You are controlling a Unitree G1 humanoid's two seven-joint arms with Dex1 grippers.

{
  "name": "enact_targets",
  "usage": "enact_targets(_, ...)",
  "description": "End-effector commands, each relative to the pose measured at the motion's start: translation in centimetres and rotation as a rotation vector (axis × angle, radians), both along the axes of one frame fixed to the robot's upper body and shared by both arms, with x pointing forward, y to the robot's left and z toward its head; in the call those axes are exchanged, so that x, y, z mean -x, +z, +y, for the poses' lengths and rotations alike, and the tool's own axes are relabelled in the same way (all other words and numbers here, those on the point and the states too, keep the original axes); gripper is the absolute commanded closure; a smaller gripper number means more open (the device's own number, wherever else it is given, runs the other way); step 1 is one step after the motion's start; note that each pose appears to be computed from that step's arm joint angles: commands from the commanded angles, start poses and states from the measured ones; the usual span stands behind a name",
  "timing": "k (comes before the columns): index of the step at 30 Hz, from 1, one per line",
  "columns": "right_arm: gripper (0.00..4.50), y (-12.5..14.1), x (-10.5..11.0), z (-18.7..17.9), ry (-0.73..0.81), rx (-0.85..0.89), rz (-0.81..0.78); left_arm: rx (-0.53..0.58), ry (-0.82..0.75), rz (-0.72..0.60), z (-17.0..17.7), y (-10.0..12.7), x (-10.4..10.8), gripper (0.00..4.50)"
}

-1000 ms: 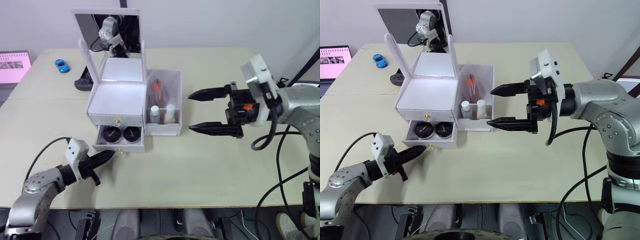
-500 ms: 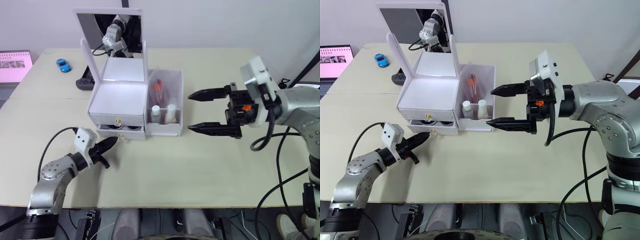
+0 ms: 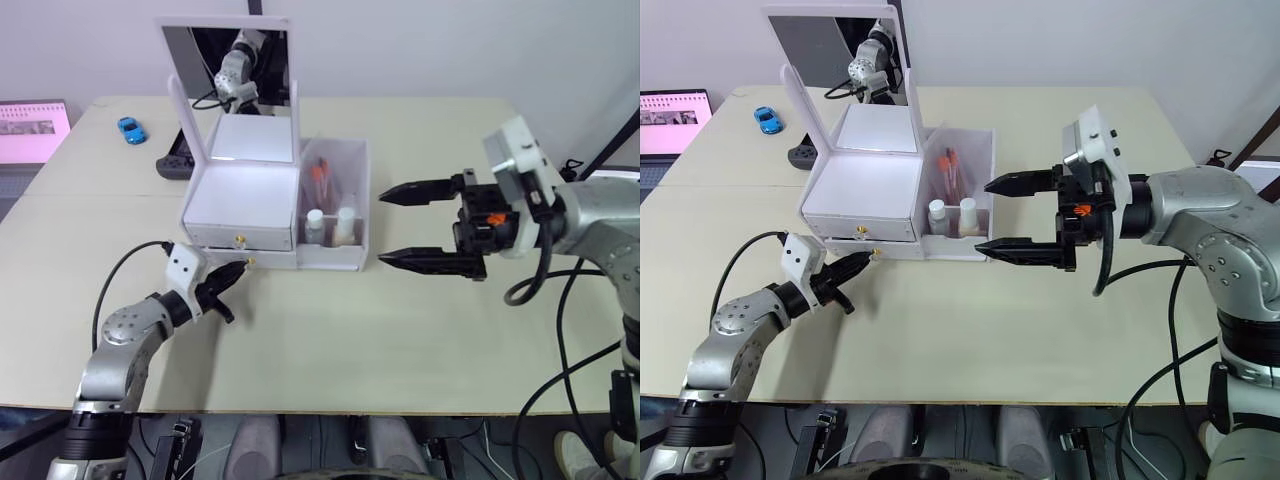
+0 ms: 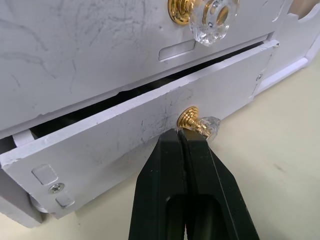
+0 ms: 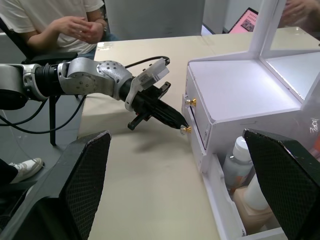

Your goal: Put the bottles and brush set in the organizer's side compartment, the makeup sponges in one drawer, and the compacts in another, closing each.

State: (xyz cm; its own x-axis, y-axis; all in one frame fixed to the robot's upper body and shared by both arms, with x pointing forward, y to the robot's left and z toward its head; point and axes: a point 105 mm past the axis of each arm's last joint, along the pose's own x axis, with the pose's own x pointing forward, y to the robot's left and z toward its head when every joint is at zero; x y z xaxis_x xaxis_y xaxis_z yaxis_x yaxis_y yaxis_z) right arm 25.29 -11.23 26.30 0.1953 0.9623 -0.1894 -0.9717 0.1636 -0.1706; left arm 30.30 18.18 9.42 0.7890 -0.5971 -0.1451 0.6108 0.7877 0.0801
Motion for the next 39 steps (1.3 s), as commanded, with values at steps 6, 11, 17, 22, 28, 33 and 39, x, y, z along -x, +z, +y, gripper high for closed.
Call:
enact_targets(6, 0.00, 0.8, 0.5, -0.2, 0.004, -0.002, -0.054, -0.021, -0.014, -0.110, -0.3, 4.1, -1.0, 4.44)
enact_targets(11, 0.00, 0.8, 0.4, -0.2, 0.001, -0.002, -0.055, -0.030, -0.017, -0.111, -0.5, 4.6, -1.1, 4.44)
enact_targets(17, 0.00, 0.7, 0.5, -0.1, -0.001, 0.000, -0.058, -0.059, 0.018, -0.101, 0.3, 4.8, -1.4, 4.44)
enact_targets(22, 0.00, 0.8, 0.4, -0.1, -0.005, 0.002, -0.061, -0.071, 0.044, -0.101, 0.8, 4.9, -2.0, 4.44)
enact_targets(28, 0.00, 0.8, 0.5, -0.1, -0.009, 0.004, -0.064, -0.074, 0.049, -0.094, 1.0, 4.5, -2.1, 4.44)
enact_targets(33, 0.00, 0.8, 0.5, -0.1, -0.013, 0.008, -0.066, -0.086, 0.074, -0.082, 2.0, 4.1, -2.0, 4.44)
enact_targets(39, 0.00, 0.8, 0.5, -0.2, -0.016, 0.011, -0.069, -0.073, 0.103, -0.091, 2.7, 4.0, -2.2, 4.44)
